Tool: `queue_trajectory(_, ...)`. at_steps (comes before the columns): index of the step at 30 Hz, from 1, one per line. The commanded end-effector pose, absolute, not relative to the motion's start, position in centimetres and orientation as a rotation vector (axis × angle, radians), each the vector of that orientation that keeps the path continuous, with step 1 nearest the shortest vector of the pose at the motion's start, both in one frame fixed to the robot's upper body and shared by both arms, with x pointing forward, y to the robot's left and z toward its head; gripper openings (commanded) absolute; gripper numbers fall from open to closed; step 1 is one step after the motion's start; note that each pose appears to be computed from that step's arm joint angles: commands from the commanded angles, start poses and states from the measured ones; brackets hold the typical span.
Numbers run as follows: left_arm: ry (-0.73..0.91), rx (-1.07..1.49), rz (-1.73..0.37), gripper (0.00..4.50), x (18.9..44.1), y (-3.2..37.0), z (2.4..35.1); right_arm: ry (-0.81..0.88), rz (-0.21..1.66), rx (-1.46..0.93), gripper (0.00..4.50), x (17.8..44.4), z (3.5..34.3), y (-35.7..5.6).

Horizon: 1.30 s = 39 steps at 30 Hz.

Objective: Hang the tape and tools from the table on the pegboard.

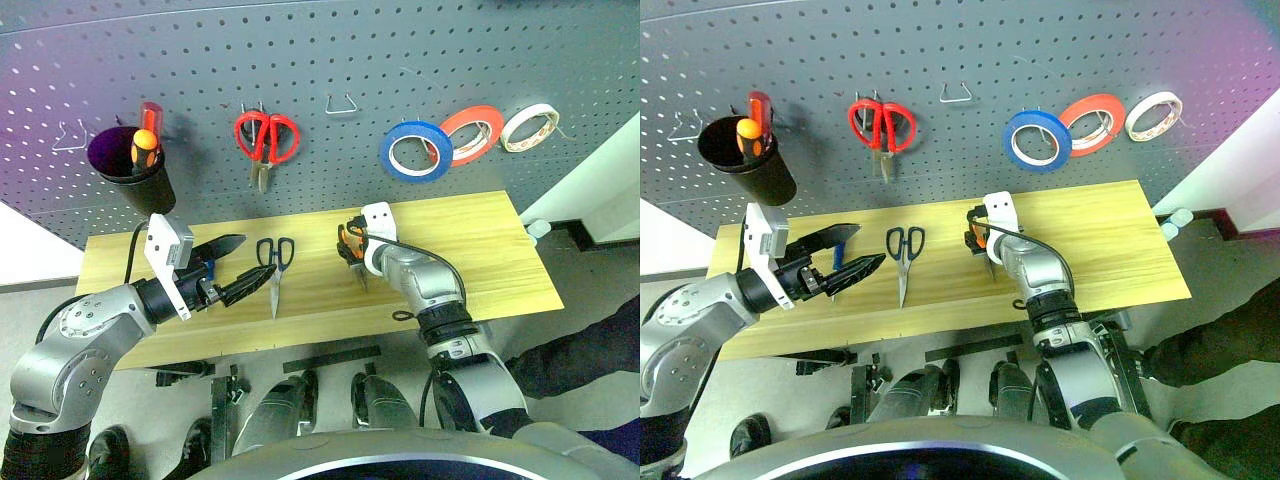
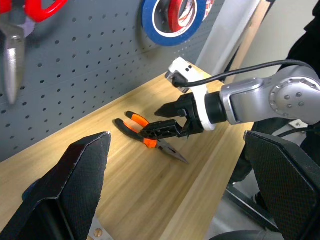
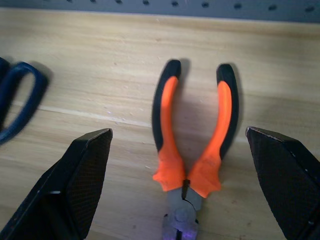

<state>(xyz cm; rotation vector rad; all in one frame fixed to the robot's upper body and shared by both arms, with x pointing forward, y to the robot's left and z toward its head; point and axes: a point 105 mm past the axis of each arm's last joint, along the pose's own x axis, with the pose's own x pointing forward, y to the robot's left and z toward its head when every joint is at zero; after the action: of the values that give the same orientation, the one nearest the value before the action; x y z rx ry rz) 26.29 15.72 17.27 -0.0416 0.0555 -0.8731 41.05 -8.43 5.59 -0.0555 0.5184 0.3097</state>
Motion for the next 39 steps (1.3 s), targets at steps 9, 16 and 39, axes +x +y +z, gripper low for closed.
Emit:
queue_trajectory(9, 0.02, -0.036, -0.907, 4.5, 25.5, 14.7, 18.2, 0.526, 0.292, -0.065, 4.48, 41.8, 5.8, -7.5)
queue_trajectory(16, 0.023, -0.04, -0.906, 4.5, 25.3, 14.5, 18.2, 0.517, 0.283, -0.075, 4.48, 42.4, 6.1, -7.7)
queue_trajectory(39, 0.018, -0.04, -0.892, 4.5, 25.2, 14.6, 18.4, 0.512, 0.26, -0.103, 2.7, 43.1, 5.7, -8.7)
